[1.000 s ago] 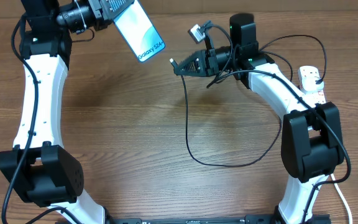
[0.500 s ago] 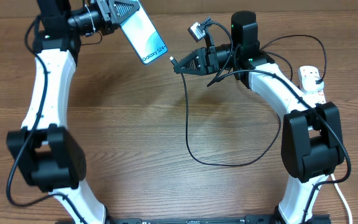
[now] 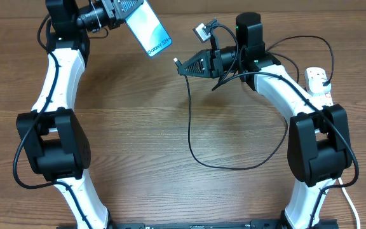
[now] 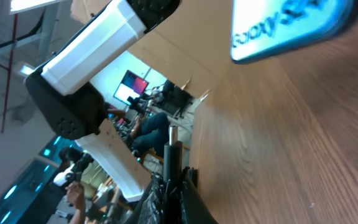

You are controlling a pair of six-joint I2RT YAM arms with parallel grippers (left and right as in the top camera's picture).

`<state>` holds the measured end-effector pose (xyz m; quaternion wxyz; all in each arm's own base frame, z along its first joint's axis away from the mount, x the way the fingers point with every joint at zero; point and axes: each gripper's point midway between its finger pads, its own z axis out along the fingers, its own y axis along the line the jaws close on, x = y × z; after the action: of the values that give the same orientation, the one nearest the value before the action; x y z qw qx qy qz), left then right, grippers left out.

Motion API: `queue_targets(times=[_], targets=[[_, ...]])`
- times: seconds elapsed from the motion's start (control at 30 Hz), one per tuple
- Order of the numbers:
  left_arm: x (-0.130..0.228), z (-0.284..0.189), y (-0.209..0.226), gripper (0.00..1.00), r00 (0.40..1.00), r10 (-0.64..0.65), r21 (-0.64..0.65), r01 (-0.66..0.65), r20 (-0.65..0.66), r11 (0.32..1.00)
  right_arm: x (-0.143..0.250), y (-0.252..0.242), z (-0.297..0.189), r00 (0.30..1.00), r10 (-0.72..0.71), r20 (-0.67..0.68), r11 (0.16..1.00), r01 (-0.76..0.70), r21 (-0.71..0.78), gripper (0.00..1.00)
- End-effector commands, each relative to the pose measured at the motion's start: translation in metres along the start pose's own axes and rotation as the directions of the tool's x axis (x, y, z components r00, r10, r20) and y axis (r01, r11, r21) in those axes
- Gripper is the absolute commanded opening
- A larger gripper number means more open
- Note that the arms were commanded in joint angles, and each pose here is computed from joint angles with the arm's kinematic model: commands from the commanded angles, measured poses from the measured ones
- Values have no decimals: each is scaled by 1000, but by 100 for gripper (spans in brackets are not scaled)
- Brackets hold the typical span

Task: Plug charger to phone and switch on socket
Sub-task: 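Raise the USB-C plug with the right gripper toward the phone's bottom end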

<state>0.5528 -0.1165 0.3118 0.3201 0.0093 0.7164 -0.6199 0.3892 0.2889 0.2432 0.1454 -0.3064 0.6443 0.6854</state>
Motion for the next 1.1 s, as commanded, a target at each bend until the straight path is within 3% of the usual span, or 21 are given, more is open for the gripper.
queue_targets(times=[0.0,0.4,1.07], targets=[[2,3,-26,4,998,-43,56,45,-36,997,-1,-7,0,1000,-15,15,999,15,29,4],[10,13,-39,4,997,-16,97,23,-71,995,3,-19,36,1000,19,-5,999,-19,26,4],[15,14,-47,4,995,36,127,-24,-97,992,-9,-20,7,999,-11,33,999,10,38,4]])
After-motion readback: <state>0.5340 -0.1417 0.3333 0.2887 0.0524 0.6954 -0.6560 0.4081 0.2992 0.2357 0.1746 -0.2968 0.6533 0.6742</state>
